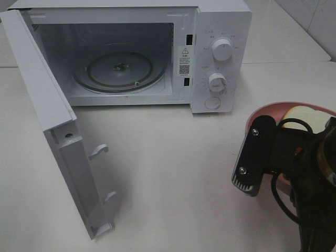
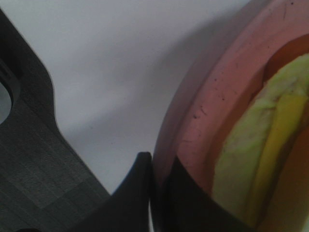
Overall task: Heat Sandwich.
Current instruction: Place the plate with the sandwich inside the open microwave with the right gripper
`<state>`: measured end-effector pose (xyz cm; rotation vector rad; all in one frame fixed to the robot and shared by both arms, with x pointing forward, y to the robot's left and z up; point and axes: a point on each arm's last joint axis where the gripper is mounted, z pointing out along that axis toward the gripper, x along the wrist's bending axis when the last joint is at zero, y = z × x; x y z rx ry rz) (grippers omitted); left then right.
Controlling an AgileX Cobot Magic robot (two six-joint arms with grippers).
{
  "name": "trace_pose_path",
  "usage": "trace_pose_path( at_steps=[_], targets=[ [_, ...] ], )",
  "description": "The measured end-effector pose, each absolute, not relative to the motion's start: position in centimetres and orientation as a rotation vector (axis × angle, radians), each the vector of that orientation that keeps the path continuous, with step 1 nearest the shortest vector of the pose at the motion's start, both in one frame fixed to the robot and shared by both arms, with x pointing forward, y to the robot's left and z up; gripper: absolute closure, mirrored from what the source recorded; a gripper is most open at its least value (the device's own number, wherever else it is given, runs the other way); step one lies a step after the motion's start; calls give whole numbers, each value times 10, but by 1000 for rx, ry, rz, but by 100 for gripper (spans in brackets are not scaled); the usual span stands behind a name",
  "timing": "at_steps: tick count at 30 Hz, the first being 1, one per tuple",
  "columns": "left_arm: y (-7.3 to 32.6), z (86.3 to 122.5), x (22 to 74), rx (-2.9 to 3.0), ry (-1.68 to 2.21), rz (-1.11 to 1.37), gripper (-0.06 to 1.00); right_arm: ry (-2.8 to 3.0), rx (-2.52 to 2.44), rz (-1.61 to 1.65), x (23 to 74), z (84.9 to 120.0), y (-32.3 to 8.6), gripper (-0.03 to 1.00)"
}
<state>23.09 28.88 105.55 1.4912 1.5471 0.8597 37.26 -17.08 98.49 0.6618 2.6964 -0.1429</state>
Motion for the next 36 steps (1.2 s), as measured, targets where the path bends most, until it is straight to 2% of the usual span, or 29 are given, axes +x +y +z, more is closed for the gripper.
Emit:
trace_pose_path(
  at_steps=[24,36],
  targets=[
    [289,1056,231,1491,1547,860,-3,2716,-359,-87,378,989,-157,93],
    [289,1056,231,1491,1547,860,-3,2668,-660,-86,377,988,-154,93]
  ],
)
